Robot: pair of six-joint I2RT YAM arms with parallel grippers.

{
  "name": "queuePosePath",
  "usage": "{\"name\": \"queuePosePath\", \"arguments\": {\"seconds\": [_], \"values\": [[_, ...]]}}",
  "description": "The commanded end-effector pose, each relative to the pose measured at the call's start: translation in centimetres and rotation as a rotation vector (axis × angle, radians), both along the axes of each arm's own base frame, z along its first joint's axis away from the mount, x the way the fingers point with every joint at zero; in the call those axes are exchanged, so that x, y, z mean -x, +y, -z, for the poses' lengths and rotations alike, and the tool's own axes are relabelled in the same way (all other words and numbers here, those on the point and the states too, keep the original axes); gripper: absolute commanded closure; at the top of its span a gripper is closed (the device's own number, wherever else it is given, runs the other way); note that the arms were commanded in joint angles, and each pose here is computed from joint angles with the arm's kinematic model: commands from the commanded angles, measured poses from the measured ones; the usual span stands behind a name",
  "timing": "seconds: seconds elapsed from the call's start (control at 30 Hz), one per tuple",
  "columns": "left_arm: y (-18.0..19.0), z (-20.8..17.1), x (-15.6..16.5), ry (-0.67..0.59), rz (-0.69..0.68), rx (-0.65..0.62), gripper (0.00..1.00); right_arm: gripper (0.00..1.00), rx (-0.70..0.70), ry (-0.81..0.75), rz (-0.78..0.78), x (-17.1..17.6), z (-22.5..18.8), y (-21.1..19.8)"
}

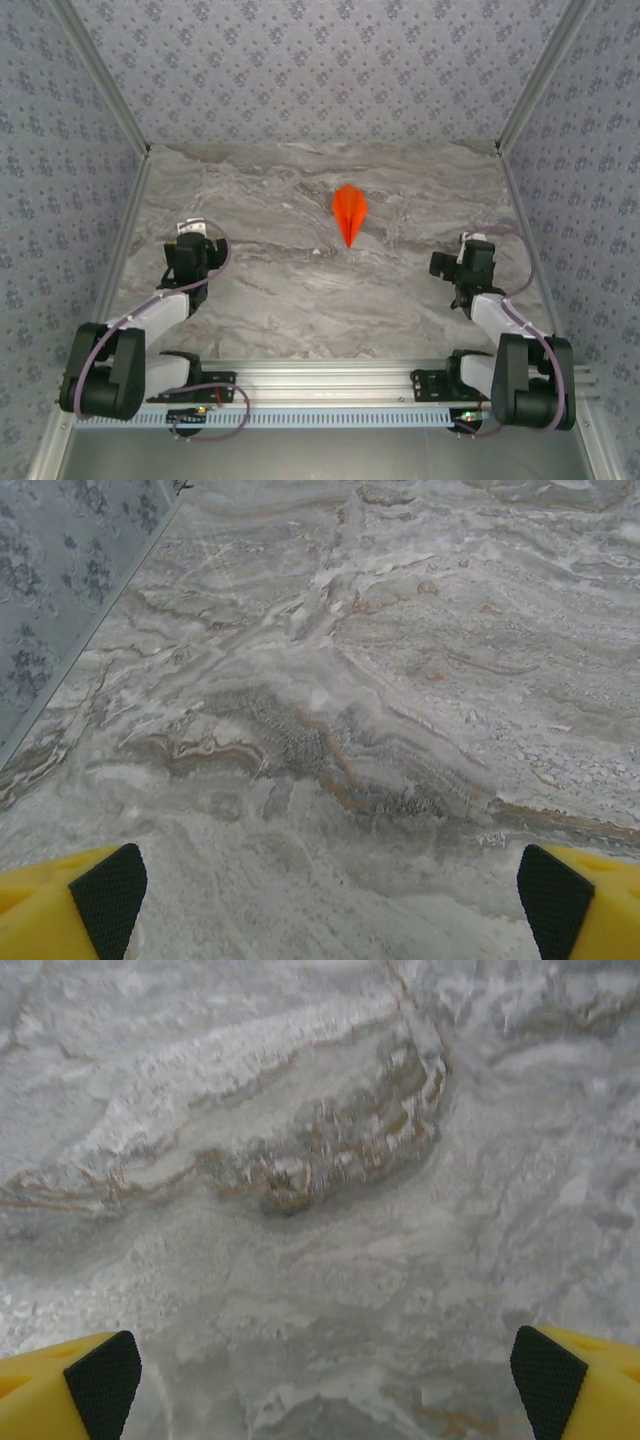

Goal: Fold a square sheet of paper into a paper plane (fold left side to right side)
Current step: Reset both arms

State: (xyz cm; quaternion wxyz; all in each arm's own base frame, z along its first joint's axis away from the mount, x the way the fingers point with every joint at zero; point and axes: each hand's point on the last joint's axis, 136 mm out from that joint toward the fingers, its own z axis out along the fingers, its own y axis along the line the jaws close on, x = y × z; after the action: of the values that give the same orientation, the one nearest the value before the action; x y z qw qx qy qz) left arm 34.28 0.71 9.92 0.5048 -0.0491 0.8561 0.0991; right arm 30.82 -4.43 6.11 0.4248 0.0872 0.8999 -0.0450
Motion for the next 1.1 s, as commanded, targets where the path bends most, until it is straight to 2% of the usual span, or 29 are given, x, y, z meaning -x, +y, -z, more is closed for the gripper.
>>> {"name": "queuePosePath", "arguments": {"seconds": [0.0, 0.2, 0.37, 0.53, 0.67, 0.77, 0.87, 1.07], "values": [[-0.3, -2.0, -1.8, -0.139, 0.053, 0.002, 0.02, 0.0, 0.06, -0.225, -0.097, -3.5, -4.4, 0.3], [-0.5, -1.9, -3.5, -0.18, 0.13, 0.025, 0.02, 0.0, 0.037, -0.289, -0.168, -5.4, -4.9, 1.1], [0.0, 0.3, -4.3, -0.209, 0.146, 0.071, 0.02, 0.0, 0.021, -0.322, -0.258, -5.0, -5.1, 2.7], [0.1, 1.0, -5.4, -0.117, 0.149, 0.099, 0.02, 0.0, -0.022, -0.344, -0.267, -5.6, -5.4, 3.3], [0.8, 1.1, -5.4, -0.116, 0.128, 0.124, 0.02, 0.0, -0.023, -0.342, -0.29, -6.6, -4.6, 4.4], [0.8, 1.1, -5.4, -0.117, 0.129, 0.124, 0.02, 0.0, 0.025, -0.3, -0.328, -7.6, -2.8, 5.4], [0.8, 1.1, -5.4, -0.116, 0.128, 0.125, 0.02, 0.0, -0.025, -0.292, -0.221, -8.0, -2.2, 3.2], [0.9, 1.0, -5.4, -0.118, 0.127, 0.123, 0.02, 0.0, 0.038, -0.271, -0.16, -8.2, -2.1, 2.7]]}}
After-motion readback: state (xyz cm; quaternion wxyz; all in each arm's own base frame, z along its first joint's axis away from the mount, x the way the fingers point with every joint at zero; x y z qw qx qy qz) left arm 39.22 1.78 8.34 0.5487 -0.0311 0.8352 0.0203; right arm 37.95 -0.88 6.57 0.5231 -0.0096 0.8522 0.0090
